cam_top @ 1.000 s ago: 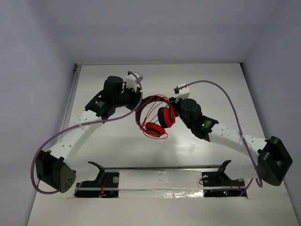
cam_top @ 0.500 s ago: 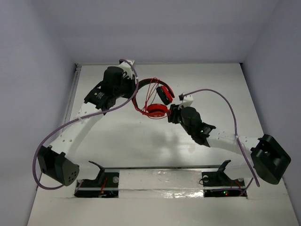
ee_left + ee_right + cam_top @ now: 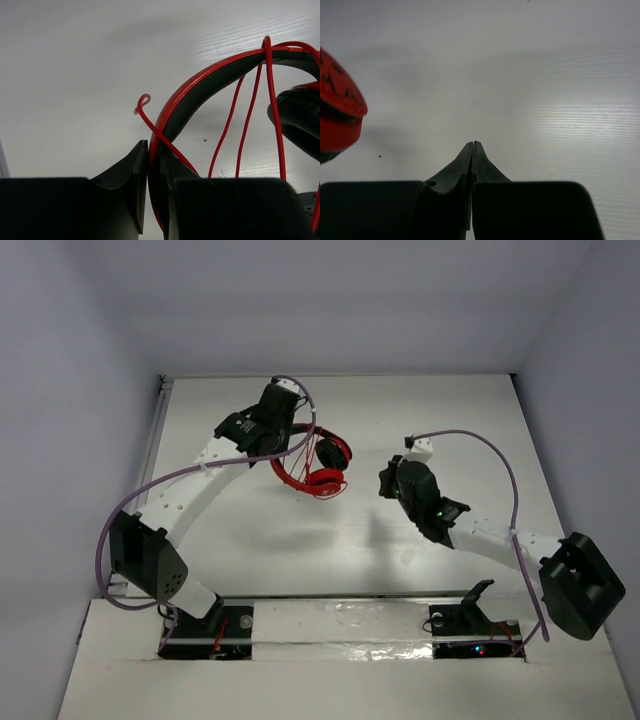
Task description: Wrap the headphones
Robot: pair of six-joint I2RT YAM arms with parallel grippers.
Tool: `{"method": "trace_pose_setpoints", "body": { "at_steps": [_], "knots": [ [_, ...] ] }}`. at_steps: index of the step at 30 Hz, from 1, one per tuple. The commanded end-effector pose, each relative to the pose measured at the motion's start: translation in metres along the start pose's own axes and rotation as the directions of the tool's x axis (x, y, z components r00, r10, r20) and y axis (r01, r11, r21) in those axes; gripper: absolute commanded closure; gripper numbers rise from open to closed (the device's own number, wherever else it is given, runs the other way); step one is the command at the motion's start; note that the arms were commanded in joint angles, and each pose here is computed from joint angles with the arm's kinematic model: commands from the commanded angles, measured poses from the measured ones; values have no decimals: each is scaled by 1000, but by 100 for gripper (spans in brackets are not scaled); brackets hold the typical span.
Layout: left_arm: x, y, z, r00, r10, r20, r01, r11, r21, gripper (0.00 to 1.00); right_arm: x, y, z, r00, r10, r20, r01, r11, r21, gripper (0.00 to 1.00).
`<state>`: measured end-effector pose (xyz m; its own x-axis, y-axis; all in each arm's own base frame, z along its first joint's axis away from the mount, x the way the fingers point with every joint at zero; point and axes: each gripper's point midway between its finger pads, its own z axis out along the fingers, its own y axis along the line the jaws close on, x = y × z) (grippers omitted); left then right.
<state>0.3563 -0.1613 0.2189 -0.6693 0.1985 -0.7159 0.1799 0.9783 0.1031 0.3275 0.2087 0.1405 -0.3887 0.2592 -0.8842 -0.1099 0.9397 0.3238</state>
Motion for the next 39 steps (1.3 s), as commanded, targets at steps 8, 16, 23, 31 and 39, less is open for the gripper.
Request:
{"method": "trace_pose_setpoints", "body": {
  "at_steps": [8, 16, 23, 31, 39],
  "knots": [
    [-5, 4, -22, 1000, 18, 17, -15, 982, -188, 100, -125, 84, -60, 977, 189, 100, -144, 927, -346, 100],
    [-14, -38, -35, 990, -5, 144, 2, 1000, 20, 100, -136, 146, -78, 948, 317, -42, -278, 751, -599, 75],
    [-32, -56, -60, 956, -93, 277, 37, 979, 202, 100, -152, 173, -80, 885, 438, -155, -425, 627, -653, 76],
    [-34, -61, -62, 953, -81, 293, 16, 976, 216, 100, -134, 199, -72, 848, 446, -285, -512, 552, -659, 65],
    [-27, -60, -55, 957, -28, 290, -18, 987, 157, 100, -129, 202, -66, 849, 449, -278, -517, 595, -616, 68]
  ]
}}
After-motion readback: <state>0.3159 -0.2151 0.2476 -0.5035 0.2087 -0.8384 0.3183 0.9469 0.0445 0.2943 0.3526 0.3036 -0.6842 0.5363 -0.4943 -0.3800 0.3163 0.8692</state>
